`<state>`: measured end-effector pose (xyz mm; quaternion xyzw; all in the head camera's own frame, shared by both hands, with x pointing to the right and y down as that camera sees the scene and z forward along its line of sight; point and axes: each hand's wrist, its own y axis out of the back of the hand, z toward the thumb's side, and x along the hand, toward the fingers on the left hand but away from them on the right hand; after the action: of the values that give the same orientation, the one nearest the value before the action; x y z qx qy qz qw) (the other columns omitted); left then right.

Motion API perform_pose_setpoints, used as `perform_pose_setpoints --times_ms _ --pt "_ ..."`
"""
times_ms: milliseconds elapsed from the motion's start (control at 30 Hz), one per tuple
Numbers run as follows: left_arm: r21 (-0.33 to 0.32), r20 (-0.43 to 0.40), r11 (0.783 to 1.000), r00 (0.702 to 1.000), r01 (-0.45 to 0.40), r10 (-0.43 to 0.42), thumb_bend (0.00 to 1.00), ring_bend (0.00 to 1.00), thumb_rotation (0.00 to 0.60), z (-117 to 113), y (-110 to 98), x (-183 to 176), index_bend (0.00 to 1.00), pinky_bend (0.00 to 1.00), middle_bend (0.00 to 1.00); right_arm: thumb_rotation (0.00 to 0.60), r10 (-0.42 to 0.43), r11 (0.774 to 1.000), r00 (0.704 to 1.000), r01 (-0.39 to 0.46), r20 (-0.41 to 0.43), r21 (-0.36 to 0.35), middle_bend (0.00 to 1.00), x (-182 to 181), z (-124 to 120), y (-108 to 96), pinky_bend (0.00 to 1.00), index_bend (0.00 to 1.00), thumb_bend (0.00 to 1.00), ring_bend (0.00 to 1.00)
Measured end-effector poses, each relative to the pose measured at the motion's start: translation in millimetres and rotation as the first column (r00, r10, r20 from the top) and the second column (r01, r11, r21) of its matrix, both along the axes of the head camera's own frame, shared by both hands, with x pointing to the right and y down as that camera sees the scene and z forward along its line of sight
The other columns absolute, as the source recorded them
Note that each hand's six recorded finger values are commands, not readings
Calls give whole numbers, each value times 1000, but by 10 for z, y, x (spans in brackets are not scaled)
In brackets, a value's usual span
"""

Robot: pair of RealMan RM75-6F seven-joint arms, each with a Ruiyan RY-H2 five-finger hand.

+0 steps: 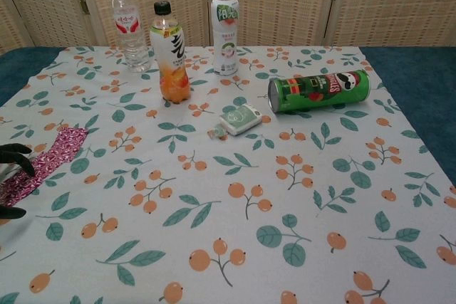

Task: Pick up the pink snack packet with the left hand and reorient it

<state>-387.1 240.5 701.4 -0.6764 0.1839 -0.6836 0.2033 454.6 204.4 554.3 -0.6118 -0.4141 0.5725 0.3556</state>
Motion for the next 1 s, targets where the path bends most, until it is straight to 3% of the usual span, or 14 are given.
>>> perform_pose_setpoints --times_ms 333,567,1000 --pt "71 -27 997 1000 -6 7 147 0 361 -104 -54 81 239 0 0 349 -7 1000 1000 7 6 -1 0 -11 9 -3 0 0 337 0" --pt "49 -3 999 1000 -18 18 148 0 363 7 -70 113 230 0 0 349 5 1000 1000 -5 3 -1 0 32 -1 20 0 0 337 0" --pt "51 -56 995 995 -84 87 147 0 360 -48 5 363 232 0 0 350 4 1000 1000 -4 3 -5 0 32 12 21 0 0 337 0"
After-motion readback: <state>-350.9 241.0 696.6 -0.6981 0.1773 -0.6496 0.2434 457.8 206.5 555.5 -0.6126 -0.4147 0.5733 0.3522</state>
